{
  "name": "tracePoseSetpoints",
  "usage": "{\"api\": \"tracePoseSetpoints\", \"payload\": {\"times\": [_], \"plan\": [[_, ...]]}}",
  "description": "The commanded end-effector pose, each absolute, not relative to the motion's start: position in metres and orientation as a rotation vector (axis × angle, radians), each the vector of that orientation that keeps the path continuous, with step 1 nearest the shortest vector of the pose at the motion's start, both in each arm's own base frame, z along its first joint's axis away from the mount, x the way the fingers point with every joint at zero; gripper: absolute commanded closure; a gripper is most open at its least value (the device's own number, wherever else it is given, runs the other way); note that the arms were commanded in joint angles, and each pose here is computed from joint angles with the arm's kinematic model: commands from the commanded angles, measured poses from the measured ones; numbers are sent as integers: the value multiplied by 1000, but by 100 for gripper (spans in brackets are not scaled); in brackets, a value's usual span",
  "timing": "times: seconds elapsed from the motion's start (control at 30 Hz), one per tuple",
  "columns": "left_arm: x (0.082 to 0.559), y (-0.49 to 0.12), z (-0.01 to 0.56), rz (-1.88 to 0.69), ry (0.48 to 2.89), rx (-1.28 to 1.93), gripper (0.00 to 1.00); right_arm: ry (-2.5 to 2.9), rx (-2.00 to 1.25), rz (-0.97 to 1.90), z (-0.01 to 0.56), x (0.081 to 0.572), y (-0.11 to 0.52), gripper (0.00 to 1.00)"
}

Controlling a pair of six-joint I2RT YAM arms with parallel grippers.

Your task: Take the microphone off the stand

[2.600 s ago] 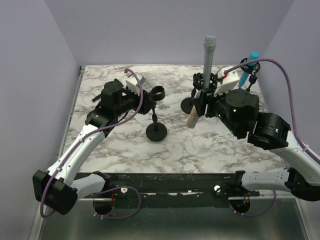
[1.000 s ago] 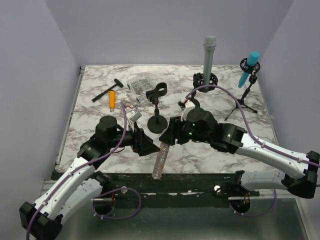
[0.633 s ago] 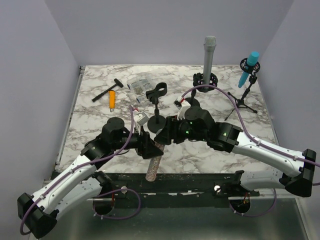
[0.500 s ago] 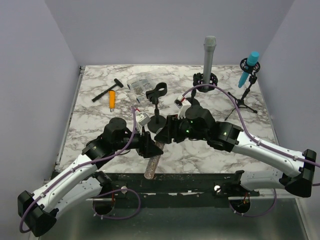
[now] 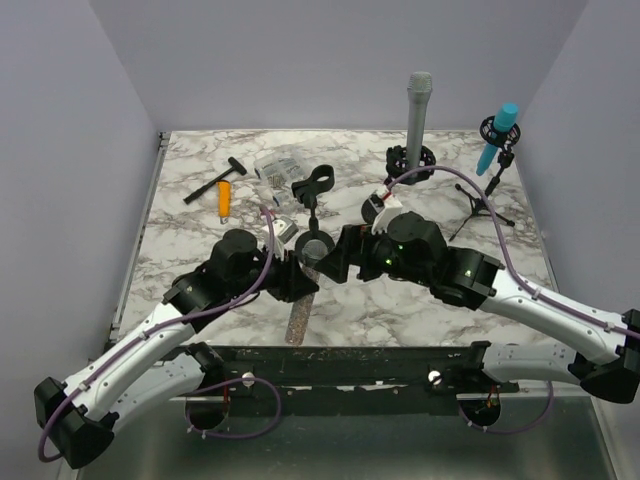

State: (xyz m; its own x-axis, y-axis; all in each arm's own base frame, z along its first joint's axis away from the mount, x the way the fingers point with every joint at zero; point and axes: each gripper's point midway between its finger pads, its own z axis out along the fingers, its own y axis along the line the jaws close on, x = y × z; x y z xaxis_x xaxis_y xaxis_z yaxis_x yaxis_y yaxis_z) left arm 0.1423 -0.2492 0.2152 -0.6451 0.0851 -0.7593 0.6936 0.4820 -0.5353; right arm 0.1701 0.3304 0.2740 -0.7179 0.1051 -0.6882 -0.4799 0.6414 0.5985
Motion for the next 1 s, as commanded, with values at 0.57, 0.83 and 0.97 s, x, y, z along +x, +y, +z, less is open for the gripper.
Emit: {"api": "tracePoseSetpoints", "payload": {"times": [0.57,0.83,0.97], "plan": [[212,7,104,-92,2036,-1558,100,2170,-82,835,260,178,271,0],[193,51,58,-29,1856,-1926,100,2173,-83,827,260,176,266,0],[188,61,48,-47,1793,-2009,100,2176,-78,795,258,177,260,0]]}}
